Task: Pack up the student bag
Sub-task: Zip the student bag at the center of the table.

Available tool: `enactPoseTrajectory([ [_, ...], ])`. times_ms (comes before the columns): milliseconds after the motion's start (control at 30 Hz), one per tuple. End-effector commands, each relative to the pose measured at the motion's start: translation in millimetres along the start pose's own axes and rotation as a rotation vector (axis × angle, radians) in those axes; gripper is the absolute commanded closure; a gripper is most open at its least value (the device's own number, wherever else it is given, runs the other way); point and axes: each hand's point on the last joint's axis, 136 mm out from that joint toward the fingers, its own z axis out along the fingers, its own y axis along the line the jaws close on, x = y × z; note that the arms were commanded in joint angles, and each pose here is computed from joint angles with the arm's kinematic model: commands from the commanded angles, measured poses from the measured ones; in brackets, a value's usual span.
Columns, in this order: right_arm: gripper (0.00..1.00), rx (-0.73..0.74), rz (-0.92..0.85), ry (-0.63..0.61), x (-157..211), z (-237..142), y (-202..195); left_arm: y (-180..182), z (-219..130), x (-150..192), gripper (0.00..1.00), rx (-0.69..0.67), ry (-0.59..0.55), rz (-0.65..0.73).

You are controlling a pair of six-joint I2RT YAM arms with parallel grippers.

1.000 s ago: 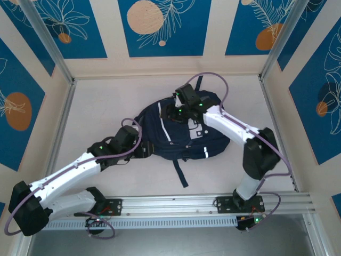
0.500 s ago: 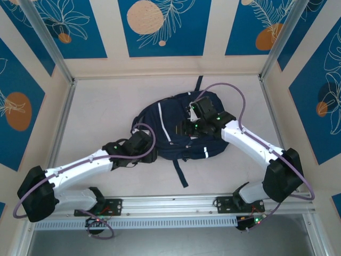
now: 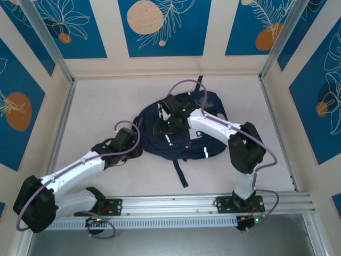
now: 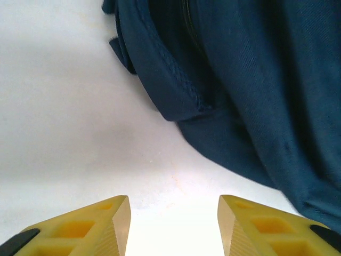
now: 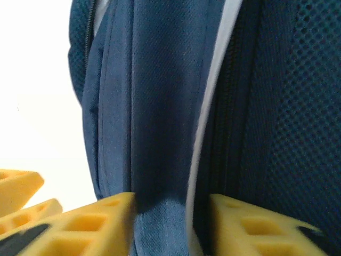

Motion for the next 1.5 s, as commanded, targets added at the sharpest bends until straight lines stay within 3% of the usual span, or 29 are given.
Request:
enactPoseTrajectory([
  [0, 0.76, -0.037, 0.031, 0.026, -3, 1, 9, -3, -14, -11, 0.54, 0.027, -0.043, 0.001],
  [67, 0.9, -0.08, 0.055, 0.011, -11, -2, 18, -5, -19, -12, 0.54, 0.042, -0.044, 0.018],
  [200, 0.84, -0.079, 0.08, -0.017, -23, -7, 25, -8, -22, -8, 0.54, 0.054, -0.018, 0.037],
  [333, 1.0, 0.013, 0.125, -0.067, -33, -8, 17, -5, -28, -9, 0.53, 0.055, -0.039, 0.027],
  [500, 1.0, -0.024, 0.245, -0.092, -45, -15, 26, -23, -30, -2, 0.5, 0.134, -0.011, 0.051],
  [700, 1.0, -0.024, 0.413, -0.178, -65, -45, 19, -60, -25, 19, 0.49, 0.19, -0.011, 0.179],
  [1000, 1.0, -0.116, 0.541, -0.198, -81, -59, 11, -118, 11, 47, 0.45, 0.21, 0.002, 0.335],
  [1467, 1.0, -0.245, 0.634, -0.233, -95, -100, -7, -162, 45, 44, 0.42, 0.323, -0.059, 0.427],
])
